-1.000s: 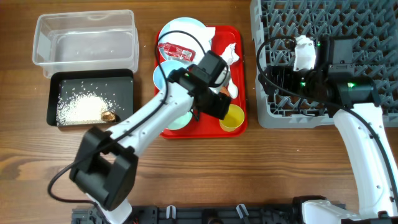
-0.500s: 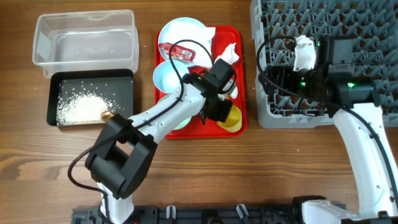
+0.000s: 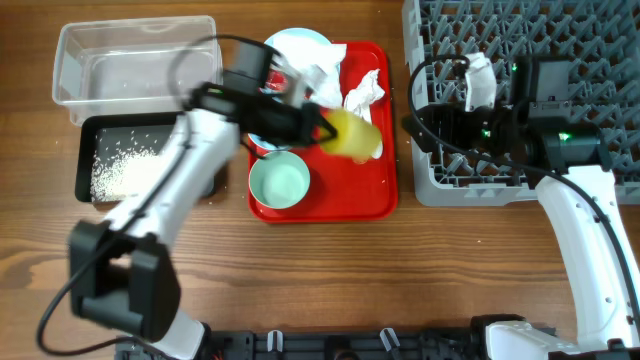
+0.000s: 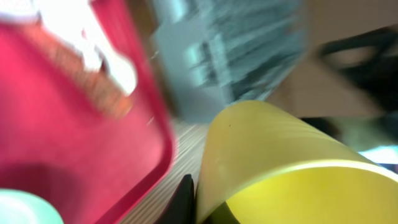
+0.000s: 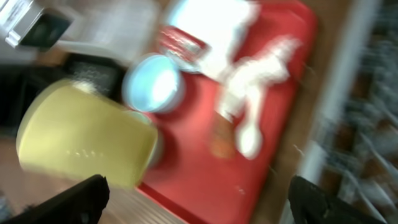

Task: Sort waste into correct bins and load items into the dishwasher rack
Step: 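Grasp the yellow cup with the left gripper and lift it, then hand the yellow cup from the left gripper to the right gripper, then place the yellow cup into the grey dish rack with the right gripper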

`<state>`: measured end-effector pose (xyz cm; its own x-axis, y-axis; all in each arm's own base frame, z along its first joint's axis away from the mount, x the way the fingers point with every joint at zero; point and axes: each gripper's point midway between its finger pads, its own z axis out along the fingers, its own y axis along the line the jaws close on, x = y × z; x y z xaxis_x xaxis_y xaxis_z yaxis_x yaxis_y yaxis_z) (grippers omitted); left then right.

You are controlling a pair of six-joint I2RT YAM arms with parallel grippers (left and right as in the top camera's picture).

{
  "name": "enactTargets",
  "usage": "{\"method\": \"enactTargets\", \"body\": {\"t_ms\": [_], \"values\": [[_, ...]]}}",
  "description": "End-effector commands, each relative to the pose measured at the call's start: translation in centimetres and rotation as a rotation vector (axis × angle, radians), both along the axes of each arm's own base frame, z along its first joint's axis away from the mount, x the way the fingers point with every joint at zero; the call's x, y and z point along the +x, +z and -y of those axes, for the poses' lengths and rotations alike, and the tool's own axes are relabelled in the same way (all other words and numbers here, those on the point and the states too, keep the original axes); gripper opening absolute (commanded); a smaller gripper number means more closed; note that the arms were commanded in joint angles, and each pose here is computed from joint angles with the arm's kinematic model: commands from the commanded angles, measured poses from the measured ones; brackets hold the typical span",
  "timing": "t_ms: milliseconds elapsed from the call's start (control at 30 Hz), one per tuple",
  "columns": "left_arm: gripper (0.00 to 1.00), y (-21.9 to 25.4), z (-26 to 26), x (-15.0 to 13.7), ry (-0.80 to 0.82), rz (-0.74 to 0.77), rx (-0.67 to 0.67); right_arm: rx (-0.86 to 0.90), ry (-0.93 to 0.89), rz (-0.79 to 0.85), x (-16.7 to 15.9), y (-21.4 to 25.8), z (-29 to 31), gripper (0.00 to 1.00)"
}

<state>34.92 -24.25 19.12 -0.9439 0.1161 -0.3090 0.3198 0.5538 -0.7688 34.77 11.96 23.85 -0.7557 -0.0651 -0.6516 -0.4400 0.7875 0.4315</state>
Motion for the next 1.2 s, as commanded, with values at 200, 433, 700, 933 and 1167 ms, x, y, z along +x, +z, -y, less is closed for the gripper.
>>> {"method": "enactTargets", "body": {"t_ms": [200,433,700,933,1167], "values": [[0.04,11.1,-3.7,-0.8,-0.225,0.141,-0.586,0.451,0.564,0.269,-4.1,8.8,-7.4,1.0],[0.04,11.4,-2.6,-1.5,-0.27,0.154,-0.597,0.491,0.697,0.274,-4.7,8.5,-11.6,0.97],[0.04,11.2,-0.6,-2.7,-0.323,0.15,-0.592,0.518,0.731,0.291,-4.4,9.1,-13.3,0.87],[0.04,10.8,0.0,-2.7,-0.321,0.155,-0.567,0.524,0.73,0.295,-4.3,9.4,-13.4,0.6],[0.35,10.7,0.0,-2.6,-0.317,0.157,-0.562,0.524,0.727,0.286,-4.4,9.3,-13.4,0.47]]}}
